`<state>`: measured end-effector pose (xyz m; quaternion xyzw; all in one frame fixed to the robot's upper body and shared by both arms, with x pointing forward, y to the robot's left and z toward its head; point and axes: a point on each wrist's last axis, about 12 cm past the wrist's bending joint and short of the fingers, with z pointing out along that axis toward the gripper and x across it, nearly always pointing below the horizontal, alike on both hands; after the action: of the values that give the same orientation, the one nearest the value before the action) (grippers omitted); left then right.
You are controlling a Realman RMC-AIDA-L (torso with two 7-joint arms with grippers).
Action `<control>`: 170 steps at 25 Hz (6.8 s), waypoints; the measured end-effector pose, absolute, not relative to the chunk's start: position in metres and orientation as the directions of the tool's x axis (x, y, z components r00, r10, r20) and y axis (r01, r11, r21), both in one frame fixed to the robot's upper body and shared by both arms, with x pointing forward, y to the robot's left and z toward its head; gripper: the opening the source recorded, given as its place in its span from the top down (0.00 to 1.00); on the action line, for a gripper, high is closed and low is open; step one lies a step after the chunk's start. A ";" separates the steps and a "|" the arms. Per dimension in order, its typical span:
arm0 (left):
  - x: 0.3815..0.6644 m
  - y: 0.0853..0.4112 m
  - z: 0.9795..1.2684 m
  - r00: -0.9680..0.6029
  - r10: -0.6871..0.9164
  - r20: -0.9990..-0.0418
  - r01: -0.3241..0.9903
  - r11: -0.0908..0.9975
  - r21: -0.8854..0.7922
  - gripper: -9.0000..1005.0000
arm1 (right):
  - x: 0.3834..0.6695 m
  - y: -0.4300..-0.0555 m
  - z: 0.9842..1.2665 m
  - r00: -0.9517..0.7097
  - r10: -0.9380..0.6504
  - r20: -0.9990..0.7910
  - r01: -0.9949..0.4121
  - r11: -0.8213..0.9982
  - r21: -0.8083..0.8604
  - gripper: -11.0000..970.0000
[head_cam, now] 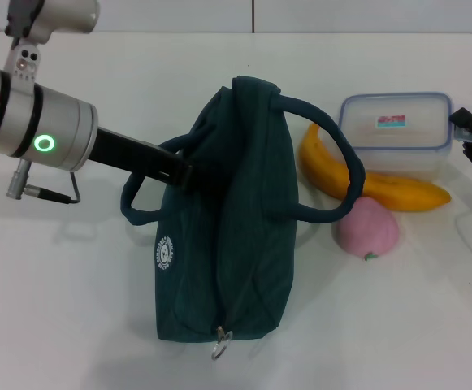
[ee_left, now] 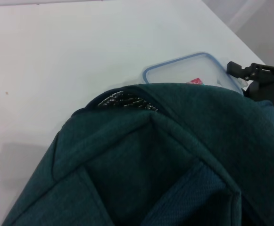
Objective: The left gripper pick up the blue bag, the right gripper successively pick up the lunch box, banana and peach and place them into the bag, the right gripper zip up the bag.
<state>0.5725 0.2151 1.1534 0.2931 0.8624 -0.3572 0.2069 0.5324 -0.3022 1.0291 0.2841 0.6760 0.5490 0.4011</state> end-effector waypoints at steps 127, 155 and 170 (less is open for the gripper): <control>0.567 0.207 1.140 -0.742 0.421 -0.522 0.666 0.552 -0.502 0.91 | 0.479 -0.368 1.024 -0.491 0.712 -0.502 -0.132 0.509 0.851 0.54; 0.573 0.202 1.139 -0.685 0.500 -0.530 0.726 0.531 -0.437 0.90 | 0.522 -0.293 1.014 -0.494 0.821 -0.287 -0.040 0.308 0.950 0.10; 0.573 0.203 1.135 -0.700 0.486 -0.523 0.711 0.545 -0.444 0.90 | 0.525 -0.294 1.017 -0.487 0.821 -0.297 -0.058 0.309 0.949 0.25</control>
<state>0.5733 0.2025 1.1347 0.3472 0.8620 -0.3269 0.1717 0.5255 -0.2943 1.0172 0.2768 0.6892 0.5183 0.4239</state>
